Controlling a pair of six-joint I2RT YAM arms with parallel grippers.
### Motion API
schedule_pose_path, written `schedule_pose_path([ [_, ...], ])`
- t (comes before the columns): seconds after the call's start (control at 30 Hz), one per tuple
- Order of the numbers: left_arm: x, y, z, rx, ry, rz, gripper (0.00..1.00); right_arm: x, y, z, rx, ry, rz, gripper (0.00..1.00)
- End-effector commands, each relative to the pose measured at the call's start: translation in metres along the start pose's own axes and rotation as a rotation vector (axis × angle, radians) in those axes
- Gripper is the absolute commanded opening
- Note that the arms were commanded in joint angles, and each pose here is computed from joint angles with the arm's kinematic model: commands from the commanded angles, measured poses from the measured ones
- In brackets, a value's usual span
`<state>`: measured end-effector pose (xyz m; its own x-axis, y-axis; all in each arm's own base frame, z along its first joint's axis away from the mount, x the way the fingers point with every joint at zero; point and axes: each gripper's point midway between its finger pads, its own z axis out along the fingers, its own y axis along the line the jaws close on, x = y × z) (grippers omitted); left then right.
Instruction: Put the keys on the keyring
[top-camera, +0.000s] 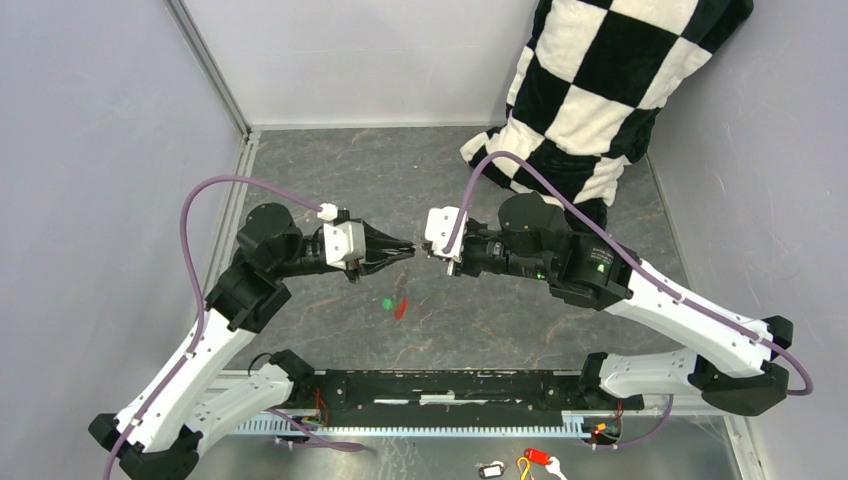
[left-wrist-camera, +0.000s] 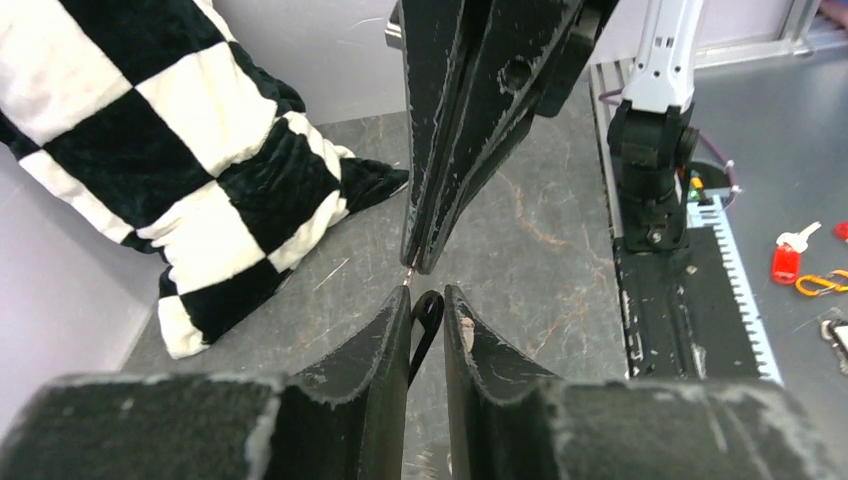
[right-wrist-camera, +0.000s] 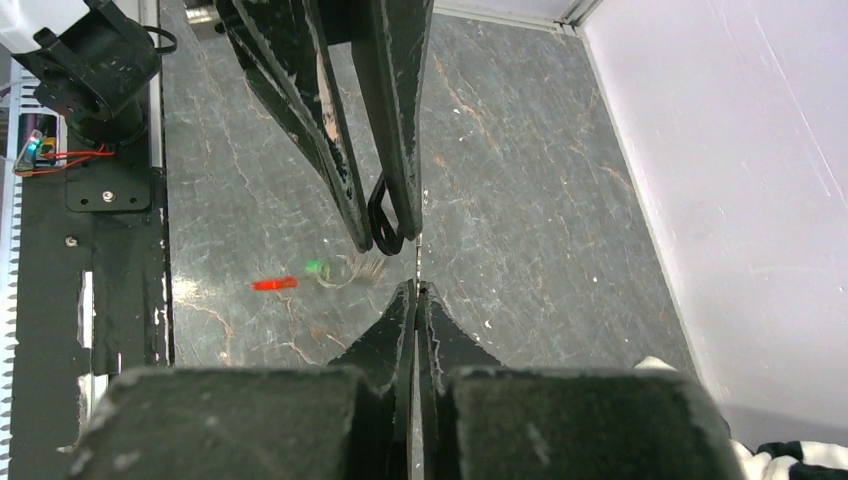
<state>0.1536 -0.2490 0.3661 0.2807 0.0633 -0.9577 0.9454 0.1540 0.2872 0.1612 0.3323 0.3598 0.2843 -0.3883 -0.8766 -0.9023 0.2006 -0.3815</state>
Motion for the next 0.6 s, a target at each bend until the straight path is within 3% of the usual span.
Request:
schedule_pose_path([
  [0.0,0.017,0.013,-0.002,-0.048,0.060,0.108,0.26,-0.035,0.011,-0.006,-0.070,-0.100,-0.029,0.01],
  [0.33,0.032,0.007,0.000,-0.013,0.097,0.064,0.28,-0.040,0.019,0.000,-0.105,-0.123,-0.028,0.01],
  [0.47,0.036,0.007,0.001,-0.010,0.106,0.054,0.36,-0.038,0.023,0.001,-0.117,-0.118,-0.026,0.01],
  [0.57,0.042,0.005,0.003,-0.002,0.119,0.020,0.50,-0.034,0.024,0.002,-0.119,-0.115,-0.018,0.01],
])
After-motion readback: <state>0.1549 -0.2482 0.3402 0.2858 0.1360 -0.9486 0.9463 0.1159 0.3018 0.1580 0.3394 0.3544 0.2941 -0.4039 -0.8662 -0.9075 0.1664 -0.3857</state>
